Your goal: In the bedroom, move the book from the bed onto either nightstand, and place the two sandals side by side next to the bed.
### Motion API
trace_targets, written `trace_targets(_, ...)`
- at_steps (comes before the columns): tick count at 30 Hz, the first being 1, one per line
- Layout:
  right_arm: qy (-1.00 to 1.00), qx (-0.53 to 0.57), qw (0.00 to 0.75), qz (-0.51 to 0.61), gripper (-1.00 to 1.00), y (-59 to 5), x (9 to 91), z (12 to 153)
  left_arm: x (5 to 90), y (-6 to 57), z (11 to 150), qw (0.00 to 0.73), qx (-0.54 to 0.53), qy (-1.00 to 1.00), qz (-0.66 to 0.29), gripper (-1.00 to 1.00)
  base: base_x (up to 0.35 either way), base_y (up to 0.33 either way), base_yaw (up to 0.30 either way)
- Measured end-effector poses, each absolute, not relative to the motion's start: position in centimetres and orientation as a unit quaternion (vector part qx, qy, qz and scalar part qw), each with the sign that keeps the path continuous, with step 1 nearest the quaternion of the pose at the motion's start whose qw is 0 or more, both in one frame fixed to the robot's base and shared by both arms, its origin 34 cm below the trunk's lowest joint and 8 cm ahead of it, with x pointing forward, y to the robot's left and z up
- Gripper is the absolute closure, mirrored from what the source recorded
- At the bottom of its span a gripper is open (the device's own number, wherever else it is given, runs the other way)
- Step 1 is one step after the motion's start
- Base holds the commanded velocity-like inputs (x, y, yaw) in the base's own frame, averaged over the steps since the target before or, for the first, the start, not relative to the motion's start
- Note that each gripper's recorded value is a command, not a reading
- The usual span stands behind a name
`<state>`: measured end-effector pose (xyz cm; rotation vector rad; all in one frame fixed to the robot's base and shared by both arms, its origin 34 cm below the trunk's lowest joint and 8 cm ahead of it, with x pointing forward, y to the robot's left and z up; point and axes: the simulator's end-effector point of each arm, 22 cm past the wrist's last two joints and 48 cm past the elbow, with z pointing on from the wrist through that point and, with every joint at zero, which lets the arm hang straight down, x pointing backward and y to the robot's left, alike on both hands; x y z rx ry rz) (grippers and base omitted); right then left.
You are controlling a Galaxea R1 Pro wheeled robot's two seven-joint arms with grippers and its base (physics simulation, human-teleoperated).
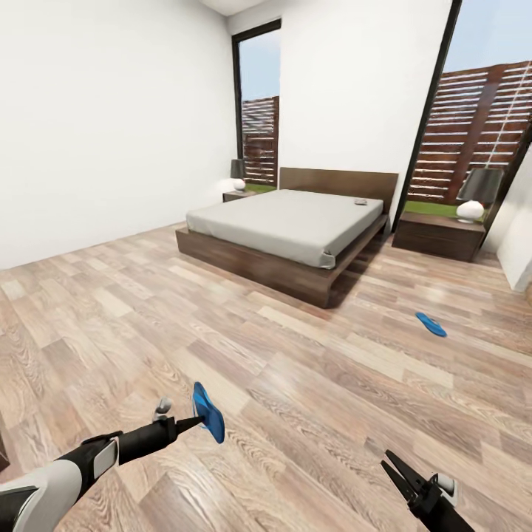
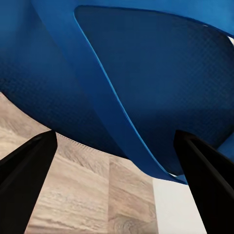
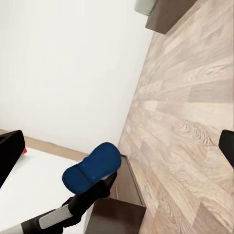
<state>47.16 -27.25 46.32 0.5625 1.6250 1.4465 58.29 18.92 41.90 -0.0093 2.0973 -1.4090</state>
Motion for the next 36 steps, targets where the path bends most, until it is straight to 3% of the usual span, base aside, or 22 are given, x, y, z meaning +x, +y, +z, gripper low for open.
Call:
trace_targets(13, 0.652, 0.226, 0.433, 0.580, -1.00, -27.25, 47.17, 46.32, 58.29, 18.93, 41.90, 0.303, -0.004, 0.791, -0.532, 1.00, 0.196, -0.120, -0.208)
trace_targets(27, 0.650, 0.226, 0.435, 0.581, -1.00, -27.27, 47.18, 46.39, 58.26, 18.93, 41.88, 0.302, -0.004, 0.791, -0.532, 1.00, 0.195, -0.120, -0.045)
trace_targets(36, 0.651, 0.226, 0.435, 0.579, -1.00, -27.27, 47.23, 46.34, 58.27, 18.92, 41.88, 0.302, -0.004, 0.791, -0.532, 1.00, 0.193, -0.119, -0.207)
